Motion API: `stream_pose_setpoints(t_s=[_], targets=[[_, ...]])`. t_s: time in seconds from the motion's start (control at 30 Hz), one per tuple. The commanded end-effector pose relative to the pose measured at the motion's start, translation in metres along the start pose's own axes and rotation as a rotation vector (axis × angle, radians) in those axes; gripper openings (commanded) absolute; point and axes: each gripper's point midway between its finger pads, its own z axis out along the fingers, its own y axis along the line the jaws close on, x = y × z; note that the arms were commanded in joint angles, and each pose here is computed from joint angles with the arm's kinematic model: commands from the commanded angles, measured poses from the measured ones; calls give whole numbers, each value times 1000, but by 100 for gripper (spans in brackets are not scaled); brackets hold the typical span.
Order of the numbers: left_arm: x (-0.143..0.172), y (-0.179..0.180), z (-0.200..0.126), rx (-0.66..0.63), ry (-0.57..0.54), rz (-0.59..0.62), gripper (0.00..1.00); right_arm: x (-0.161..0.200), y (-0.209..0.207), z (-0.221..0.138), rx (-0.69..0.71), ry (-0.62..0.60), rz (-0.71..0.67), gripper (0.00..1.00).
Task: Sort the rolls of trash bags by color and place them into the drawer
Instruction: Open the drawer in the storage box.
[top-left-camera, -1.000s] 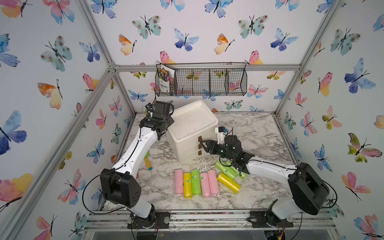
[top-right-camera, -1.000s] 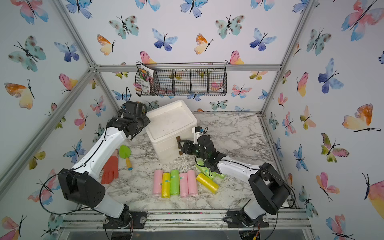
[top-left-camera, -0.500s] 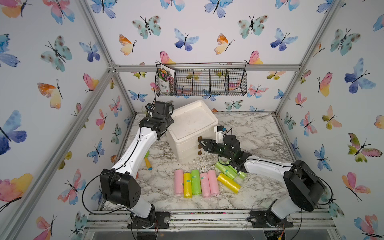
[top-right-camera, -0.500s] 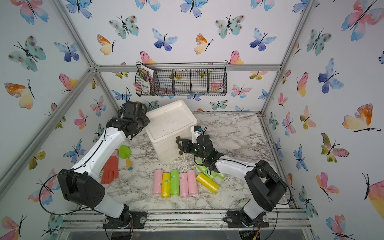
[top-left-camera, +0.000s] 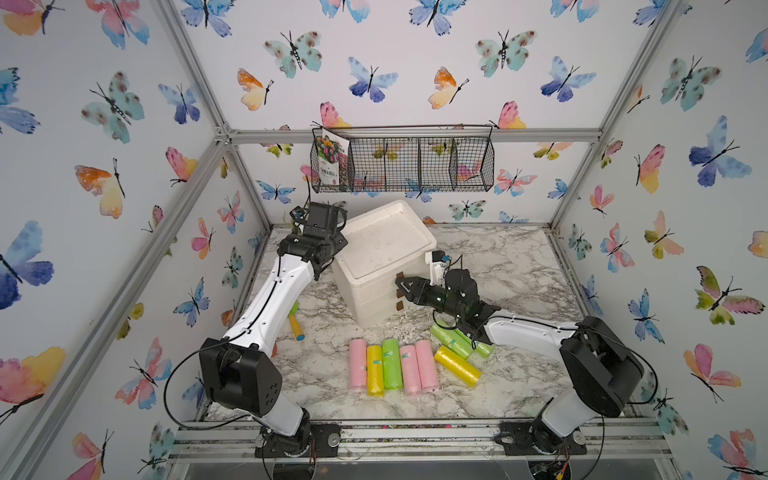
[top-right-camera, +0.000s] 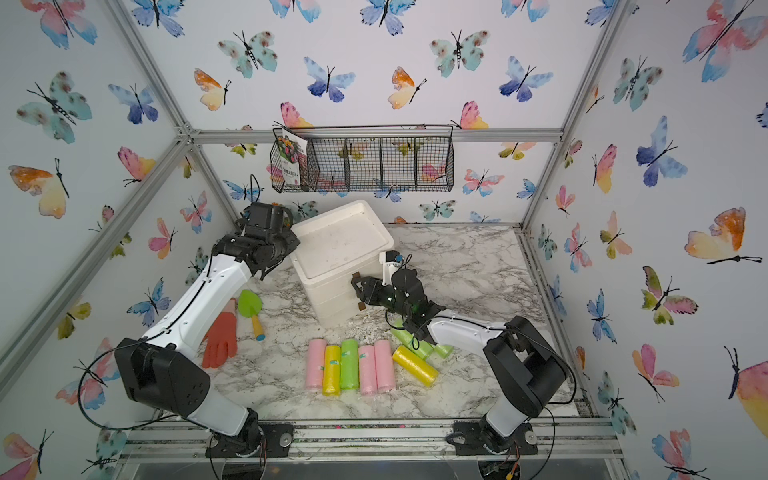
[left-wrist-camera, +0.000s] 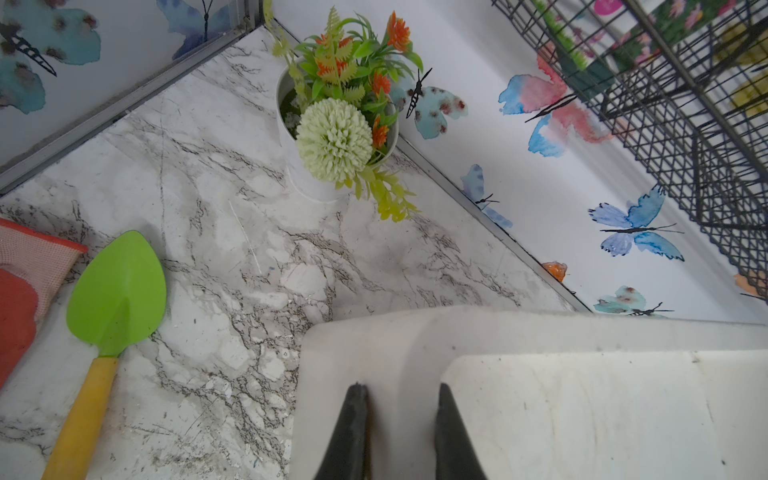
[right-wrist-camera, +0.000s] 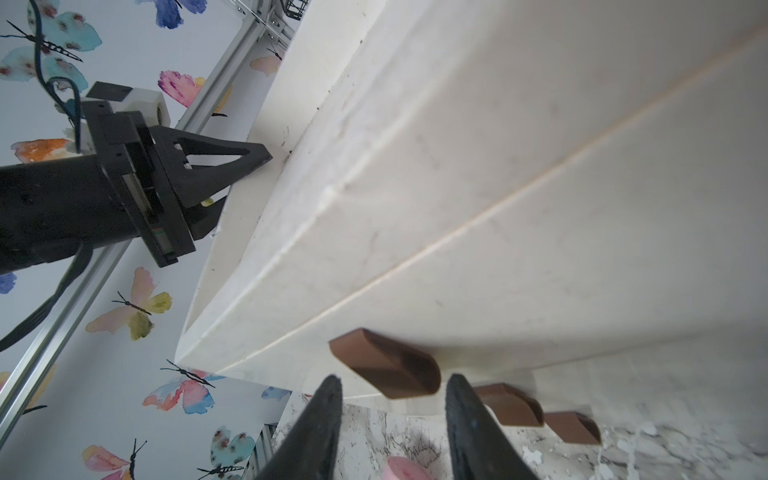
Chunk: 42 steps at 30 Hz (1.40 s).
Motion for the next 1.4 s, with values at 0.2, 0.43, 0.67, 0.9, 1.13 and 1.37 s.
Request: stream_pose_setpoints(t_s=[0.2, 0.43, 0.67, 0.9, 1.13, 1.37], targets=[[20, -33, 16, 155, 107, -160, 0, -10, 16, -1, -47, -37, -11, 28], [20, -33, 18, 153, 110, -165, 0, -9, 14, -6, -37, -45, -12, 7], [20, -34, 21, 154, 109, -178, 0, -9, 12, -17, -12, -48, -17, 2], [23, -33, 24, 148, 115, -193, 0, -2, 6, -32, 21, -36, -11, 2], [19, -35, 24, 155, 105, -216, 0, 9, -6, -57, 65, -39, 13, 2], [19, -36, 24, 158, 107, -231, 0, 21, -16, -86, 104, -30, 36, 2]])
